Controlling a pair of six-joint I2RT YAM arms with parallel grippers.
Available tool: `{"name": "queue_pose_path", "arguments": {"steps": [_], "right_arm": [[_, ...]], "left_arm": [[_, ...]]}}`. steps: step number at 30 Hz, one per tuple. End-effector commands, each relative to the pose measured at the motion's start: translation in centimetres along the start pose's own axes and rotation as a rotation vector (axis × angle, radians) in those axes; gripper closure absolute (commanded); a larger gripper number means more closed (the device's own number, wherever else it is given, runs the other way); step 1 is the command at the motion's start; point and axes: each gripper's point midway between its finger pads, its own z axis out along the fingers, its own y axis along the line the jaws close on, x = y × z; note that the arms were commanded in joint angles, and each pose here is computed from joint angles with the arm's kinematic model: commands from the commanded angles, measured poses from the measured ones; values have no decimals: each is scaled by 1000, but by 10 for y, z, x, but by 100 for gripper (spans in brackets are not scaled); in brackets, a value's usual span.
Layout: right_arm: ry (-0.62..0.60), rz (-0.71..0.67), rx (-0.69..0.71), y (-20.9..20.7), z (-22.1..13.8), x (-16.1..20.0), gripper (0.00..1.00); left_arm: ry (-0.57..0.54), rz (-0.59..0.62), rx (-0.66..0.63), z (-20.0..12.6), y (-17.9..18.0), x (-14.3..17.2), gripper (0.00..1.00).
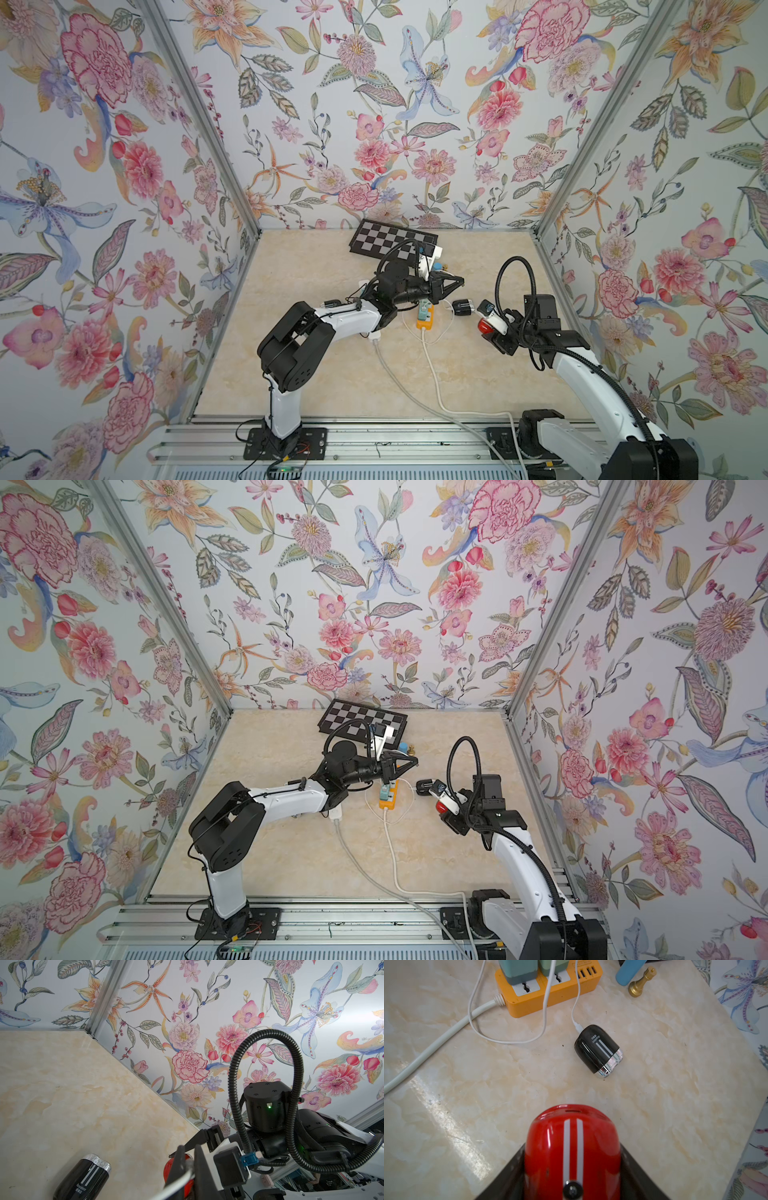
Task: Unplug the electric shaver
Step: Place the electric shaver at the center of the board.
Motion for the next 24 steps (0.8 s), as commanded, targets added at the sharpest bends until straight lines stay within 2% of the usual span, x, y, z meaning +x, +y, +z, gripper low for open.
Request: {"name": "queue_pose_path", "arguments": {"steps": [1, 19, 24], "right_arm": [[43, -46, -71, 15, 10, 17, 36], [128, -44, -196, 40, 33, 45, 36], [168, -53, -185, 39, 40, 53, 36]], "left_arm": [[21, 43, 38, 0, -4, 0, 100], [59, 53, 54, -9, -4, 16, 100], [70, 61, 42, -12, -2, 20, 100]]}}
